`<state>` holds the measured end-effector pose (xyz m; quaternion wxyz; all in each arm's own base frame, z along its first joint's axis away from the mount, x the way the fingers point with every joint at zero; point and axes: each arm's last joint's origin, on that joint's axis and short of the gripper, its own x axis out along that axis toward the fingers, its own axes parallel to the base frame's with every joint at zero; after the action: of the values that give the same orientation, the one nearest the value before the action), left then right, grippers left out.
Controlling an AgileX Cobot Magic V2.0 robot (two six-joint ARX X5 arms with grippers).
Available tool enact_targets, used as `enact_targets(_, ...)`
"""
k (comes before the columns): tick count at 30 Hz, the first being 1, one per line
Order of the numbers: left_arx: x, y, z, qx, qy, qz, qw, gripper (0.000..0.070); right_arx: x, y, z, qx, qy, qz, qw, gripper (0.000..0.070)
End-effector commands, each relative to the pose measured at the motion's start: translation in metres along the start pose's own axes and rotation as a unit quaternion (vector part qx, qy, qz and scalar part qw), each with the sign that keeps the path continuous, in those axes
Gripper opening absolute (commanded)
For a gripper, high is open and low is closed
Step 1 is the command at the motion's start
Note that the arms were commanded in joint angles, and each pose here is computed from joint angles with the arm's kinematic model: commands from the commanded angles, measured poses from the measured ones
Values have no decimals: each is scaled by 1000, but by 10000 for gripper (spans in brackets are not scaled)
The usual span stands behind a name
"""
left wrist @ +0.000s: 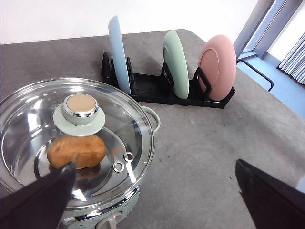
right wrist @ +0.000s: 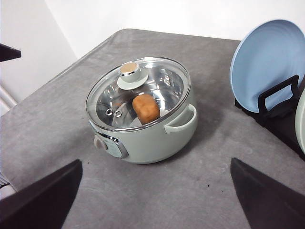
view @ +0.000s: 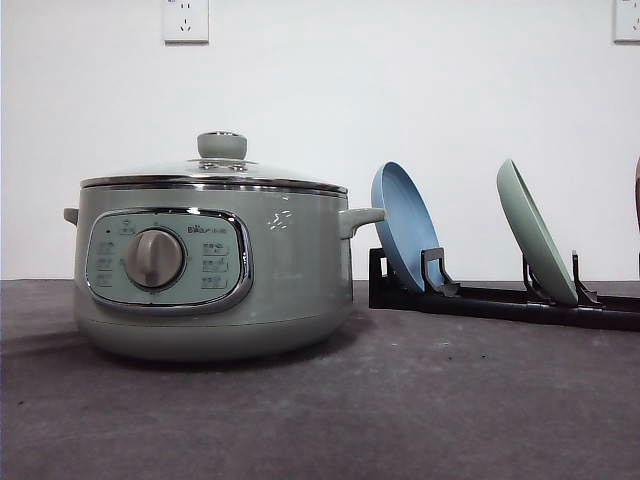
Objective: Transfer potato from steamer to green plate
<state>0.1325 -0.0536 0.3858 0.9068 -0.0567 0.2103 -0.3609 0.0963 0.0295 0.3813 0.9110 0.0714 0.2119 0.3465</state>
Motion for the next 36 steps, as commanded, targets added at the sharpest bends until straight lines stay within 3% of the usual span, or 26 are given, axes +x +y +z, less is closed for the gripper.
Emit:
enact_targets(1, -2, -3, 5, 12, -9, -8, 1000, 700, -3, 2, 5, 4, -8, 2, 1000, 634)
enact_targets(18, -2, -2, 5, 11, -6, -8, 1000, 700, -3, 2, 4, 9, -3, 2, 1000, 630)
enact_targets(22, -2, -2, 5, 11, -6, -8, 1000, 700, 1, 0, 7, 36, -7, 2, 999, 630)
enact_targets(28, -2, -2, 6, 13, -10, -8, 1000, 700, 26, -19, 20, 87, 0, -36, 996, 630)
enact_targets(36, -2, -2, 4, 10, -4, -7, 1000, 700, 80, -58, 46, 123, 46, -56, 990, 630)
